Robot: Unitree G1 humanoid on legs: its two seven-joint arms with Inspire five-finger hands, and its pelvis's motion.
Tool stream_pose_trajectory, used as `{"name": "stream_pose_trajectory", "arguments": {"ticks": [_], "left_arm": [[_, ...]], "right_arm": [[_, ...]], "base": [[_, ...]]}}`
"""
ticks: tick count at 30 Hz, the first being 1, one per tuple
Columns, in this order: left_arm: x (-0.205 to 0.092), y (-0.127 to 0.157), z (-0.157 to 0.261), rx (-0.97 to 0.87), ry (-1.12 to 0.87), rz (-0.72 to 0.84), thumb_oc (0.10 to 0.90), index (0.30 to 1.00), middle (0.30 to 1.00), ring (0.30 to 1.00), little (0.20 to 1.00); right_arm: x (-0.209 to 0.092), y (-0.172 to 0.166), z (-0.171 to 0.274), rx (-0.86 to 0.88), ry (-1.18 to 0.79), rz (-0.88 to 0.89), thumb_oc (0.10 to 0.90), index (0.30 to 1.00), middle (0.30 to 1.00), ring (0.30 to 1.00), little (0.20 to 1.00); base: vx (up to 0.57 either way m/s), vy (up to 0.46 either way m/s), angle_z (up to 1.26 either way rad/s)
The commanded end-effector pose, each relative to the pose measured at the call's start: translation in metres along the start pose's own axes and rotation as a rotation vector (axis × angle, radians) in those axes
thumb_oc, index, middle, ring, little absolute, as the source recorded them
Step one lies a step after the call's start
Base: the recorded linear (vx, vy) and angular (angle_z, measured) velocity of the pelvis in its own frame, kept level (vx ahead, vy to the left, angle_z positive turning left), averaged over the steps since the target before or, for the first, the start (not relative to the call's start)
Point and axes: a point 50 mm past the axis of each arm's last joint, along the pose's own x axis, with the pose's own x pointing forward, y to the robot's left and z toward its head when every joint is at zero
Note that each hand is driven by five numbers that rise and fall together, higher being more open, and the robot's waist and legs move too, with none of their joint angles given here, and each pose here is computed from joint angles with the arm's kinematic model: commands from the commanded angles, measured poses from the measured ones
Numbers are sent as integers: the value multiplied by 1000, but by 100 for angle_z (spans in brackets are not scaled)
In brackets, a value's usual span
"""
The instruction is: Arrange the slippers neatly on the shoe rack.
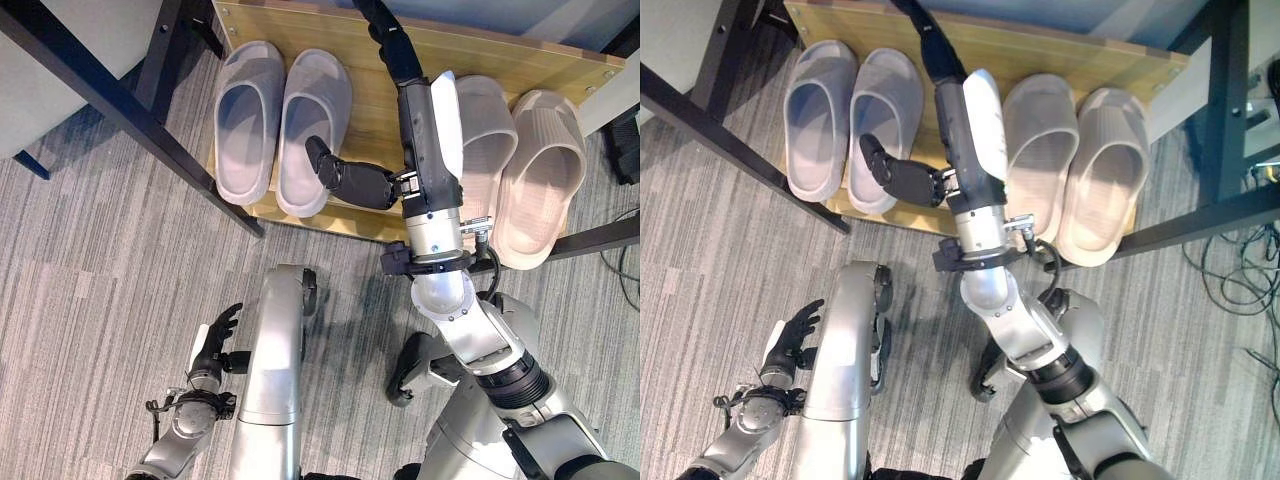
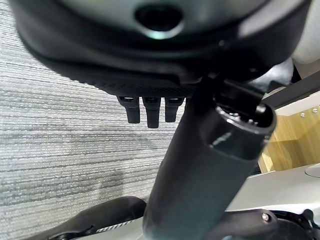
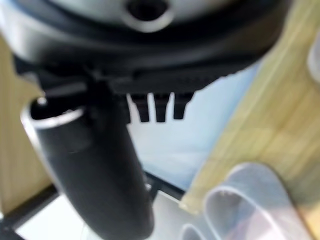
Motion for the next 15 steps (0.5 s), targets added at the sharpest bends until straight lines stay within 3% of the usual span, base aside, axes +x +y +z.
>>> {"name": "stream_pose_trajectory", "arguments": {"ticks": [1, 5, 15], "left_arm": [[-3, 5, 29, -71, -168, 41, 800, 900, 900, 900, 900], [1, 13, 45, -106, -235, 87, 800, 900, 900, 900, 900], [19, 26, 131, -214, -581, 148, 800, 900, 900, 900, 900]], "right_arm": [[13, -24, 54, 125, -310, -99, 800, 900, 900, 900, 900], [13, -32, 51, 102, -307, -107, 800, 900, 900, 900, 900], [16, -59, 31, -94, -290, -88, 800, 900, 900, 900, 900]], "base": [[16, -50, -1], [-16, -91, 3], [-149, -30, 10]]}}
